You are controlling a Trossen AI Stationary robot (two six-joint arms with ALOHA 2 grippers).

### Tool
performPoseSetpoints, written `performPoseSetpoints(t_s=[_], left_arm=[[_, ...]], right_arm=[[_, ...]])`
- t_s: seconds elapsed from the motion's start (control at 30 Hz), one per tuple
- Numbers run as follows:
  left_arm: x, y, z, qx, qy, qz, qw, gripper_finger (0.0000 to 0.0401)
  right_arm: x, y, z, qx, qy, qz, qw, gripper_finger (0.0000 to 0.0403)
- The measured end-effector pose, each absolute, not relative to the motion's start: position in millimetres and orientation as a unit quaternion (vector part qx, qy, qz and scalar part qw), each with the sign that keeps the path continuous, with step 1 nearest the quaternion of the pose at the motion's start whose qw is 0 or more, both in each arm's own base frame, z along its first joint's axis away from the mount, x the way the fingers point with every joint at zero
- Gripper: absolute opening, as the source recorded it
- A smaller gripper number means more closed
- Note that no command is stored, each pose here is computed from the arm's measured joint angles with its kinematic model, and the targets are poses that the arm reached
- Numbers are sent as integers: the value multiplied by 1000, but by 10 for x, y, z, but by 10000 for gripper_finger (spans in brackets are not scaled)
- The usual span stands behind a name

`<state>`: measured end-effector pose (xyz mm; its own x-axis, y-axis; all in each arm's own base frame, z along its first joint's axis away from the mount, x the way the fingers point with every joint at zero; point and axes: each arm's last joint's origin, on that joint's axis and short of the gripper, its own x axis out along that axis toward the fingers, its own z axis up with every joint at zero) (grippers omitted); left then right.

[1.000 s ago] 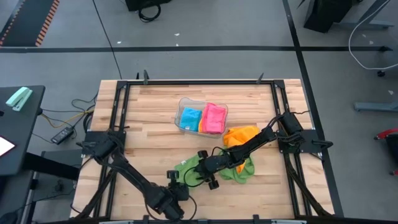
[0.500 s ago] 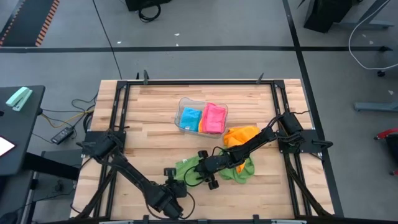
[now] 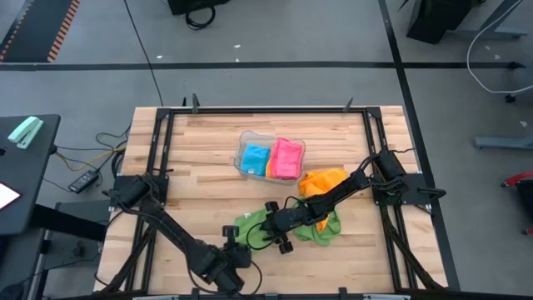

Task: Fold microfiber towels
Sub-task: Fold the top green microfiber cloth

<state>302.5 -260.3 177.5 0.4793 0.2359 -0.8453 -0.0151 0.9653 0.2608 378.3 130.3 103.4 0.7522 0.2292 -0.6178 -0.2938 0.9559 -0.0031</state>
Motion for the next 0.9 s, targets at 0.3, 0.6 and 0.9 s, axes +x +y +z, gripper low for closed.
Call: performPoseSetpoints(t_s=[0.3,0.6,0.9], left_arm=[[3122,-2569,1504,125,516,103,841,17],[3160,-2558,1294,145,530,113,828,46],[3148,-2572,1301,143,531,109,828,22]], right_arm=[[3783,1303,1034,-48,323,139,935,186],[3783,1303,1034,-45,324,138,935,186],[3742,1270,1387,-51,305,141,941,186]])
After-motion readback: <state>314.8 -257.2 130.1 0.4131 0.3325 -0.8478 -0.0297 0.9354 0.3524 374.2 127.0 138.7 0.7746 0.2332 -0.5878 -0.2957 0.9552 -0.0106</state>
